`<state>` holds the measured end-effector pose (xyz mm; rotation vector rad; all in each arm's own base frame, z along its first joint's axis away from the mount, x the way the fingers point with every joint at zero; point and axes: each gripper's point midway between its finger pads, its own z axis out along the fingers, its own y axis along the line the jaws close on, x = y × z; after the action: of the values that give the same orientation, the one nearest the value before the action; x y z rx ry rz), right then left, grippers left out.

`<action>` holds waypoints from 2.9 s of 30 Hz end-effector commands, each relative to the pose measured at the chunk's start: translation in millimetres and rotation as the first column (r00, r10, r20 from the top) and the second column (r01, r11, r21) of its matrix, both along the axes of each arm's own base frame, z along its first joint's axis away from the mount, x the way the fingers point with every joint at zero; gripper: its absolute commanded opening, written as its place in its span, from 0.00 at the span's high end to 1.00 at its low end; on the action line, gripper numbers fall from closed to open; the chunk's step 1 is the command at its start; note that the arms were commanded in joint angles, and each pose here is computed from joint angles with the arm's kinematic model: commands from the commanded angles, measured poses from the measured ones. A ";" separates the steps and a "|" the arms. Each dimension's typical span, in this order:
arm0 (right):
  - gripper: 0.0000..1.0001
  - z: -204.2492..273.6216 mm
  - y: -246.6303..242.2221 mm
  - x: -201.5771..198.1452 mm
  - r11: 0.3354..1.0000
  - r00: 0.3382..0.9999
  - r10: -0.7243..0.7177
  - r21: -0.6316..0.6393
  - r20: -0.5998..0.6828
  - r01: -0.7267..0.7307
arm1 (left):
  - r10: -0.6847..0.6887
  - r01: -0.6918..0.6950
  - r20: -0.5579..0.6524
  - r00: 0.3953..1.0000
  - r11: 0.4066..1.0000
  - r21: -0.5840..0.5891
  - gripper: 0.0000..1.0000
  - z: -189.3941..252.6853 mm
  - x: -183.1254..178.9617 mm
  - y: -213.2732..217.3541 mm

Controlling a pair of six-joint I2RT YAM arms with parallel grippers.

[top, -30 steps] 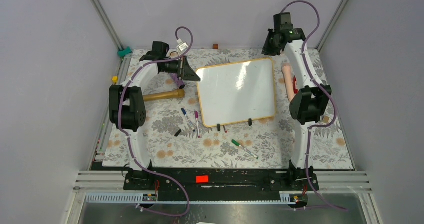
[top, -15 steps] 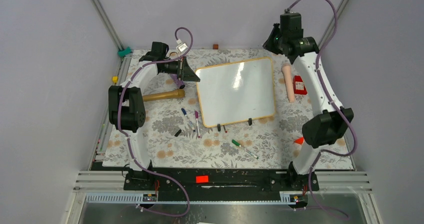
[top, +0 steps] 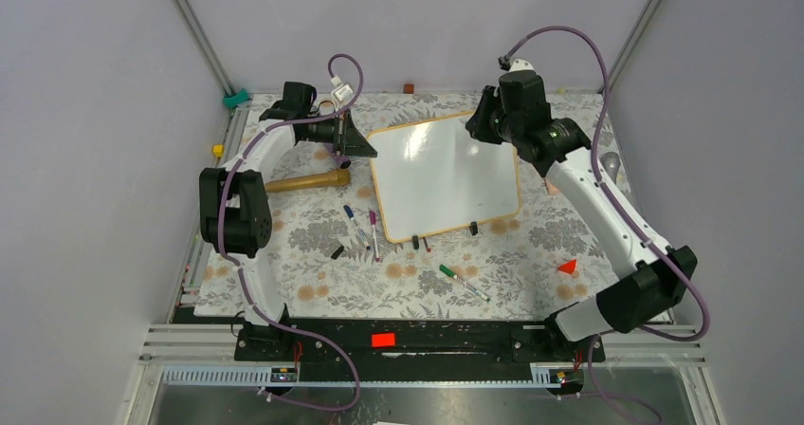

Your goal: Write a sentence on the whiteboard

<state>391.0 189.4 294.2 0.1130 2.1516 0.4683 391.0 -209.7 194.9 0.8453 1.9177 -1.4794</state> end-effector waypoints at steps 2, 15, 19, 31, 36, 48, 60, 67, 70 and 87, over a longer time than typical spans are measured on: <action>1.00 29.4 3.6 -27.9 0.999 0.992 0.034 -0.013 0.119 -0.033 | -0.031 0.028 0.020 0.999 0.994 0.104 1.00 -36.3 -13.2 -8.7; 1.00 34.9 53.5 -48.6 0.985 0.978 0.168 -0.053 0.127 -0.162 | -0.045 0.042 0.026 0.999 0.995 0.095 1.00 -35.2 -17.8 -10.9; 1.00 37.3 64.2 -50.9 0.983 0.975 0.180 -0.065 0.132 -0.173 | -0.047 0.044 0.023 0.999 0.993 0.106 1.00 -40.8 -23.7 -9.3; 1.00 41.8 50.2 -46.2 0.975 0.972 0.169 -0.172 0.163 -0.141 | -0.029 0.026 0.026 0.999 0.992 0.126 1.00 -39.0 -20.7 -8.1; 1.00 45.1 45.9 -50.1 0.977 0.972 0.159 -0.166 0.172 -0.131 | -0.024 0.020 0.027 0.999 0.991 0.129 1.00 -36.8 -19.3 -7.9; 1.00 42.8 41.8 -57.2 0.975 0.970 0.174 -0.170 0.171 -0.145 | -0.021 0.017 0.031 0.999 0.991 0.131 1.00 -36.0 -18.8 -7.5; 1.00 29.8 64.6 -52.6 0.975 0.975 0.203 -0.116 0.094 -0.192 | -0.023 0.019 0.035 0.999 0.992 0.123 1.00 -31.9 -17.7 -8.6; 1.00 27.1 75.7 -41.1 0.980 0.985 0.158 -0.130 0.069 -0.148 | -0.018 0.014 0.035 0.999 0.992 0.126 1.00 -29.6 -18.6 -8.2; 1.00 29.4 88.7 -39.0 0.976 0.980 0.185 -0.130 0.077 -0.174 | -0.017 0.014 0.028 0.999 0.992 0.128 1.00 -31.9 -19.7 -7.6; 1.00 23.9 94.8 -43.4 0.957 0.959 0.258 -0.166 0.118 -0.237 | -0.024 0.021 0.024 0.999 0.992 0.123 1.00 -34.0 -21.7 -7.9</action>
<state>351.2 286.8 299.9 -0.2539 2.1392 0.4242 383.2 -209.2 200.3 0.8725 1.8976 -1.4402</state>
